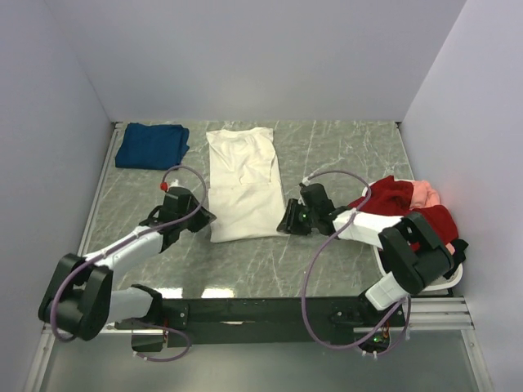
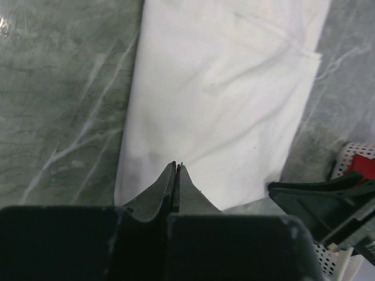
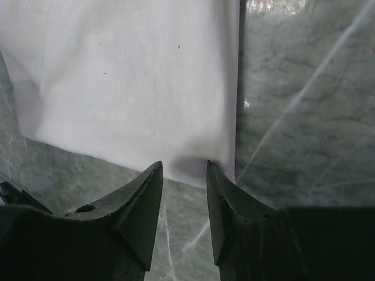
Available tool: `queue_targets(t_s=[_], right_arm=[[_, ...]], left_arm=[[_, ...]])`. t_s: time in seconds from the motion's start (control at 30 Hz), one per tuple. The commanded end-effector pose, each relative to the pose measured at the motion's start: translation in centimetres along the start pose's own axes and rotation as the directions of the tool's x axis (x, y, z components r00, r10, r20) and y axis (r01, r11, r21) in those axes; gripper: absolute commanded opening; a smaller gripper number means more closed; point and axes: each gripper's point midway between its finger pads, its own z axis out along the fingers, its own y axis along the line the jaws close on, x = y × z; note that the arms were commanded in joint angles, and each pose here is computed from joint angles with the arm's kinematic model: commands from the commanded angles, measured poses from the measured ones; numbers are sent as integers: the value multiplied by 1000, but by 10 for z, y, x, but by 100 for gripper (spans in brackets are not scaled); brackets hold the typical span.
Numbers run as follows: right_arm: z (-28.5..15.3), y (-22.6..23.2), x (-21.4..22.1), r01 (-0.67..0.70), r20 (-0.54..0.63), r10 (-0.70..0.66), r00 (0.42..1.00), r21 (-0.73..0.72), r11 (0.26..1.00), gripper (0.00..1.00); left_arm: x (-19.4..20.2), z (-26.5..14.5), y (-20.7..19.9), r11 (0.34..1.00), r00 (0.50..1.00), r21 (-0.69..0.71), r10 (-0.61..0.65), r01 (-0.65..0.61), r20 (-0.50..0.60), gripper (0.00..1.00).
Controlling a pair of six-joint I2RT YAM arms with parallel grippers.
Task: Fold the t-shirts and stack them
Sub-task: Fold the tshirt
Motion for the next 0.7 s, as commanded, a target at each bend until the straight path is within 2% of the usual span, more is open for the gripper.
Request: queue_targets(t_s=[0.0,0.23,0.47,0.67], right_arm=[[-15,-13,14,24,-11,-24,1000,45,999,43],[-40,-2,10,53,47,-55,997,32,998,43],[-49,19,-5,87,92,-88,992,23,996,43],[-45,13,-3,87,83,-91,992,46,995,44]], left_arm=[[-15,-19,-25,998,999,57,27,-29,37,1],[16,-28,-29,994,999,105,42,-40,-18,1],[46,-11,17,1000,999,9,10,-10,-45,1],[57,-11,34,1000,998,-7,-1,1,-56,1]])
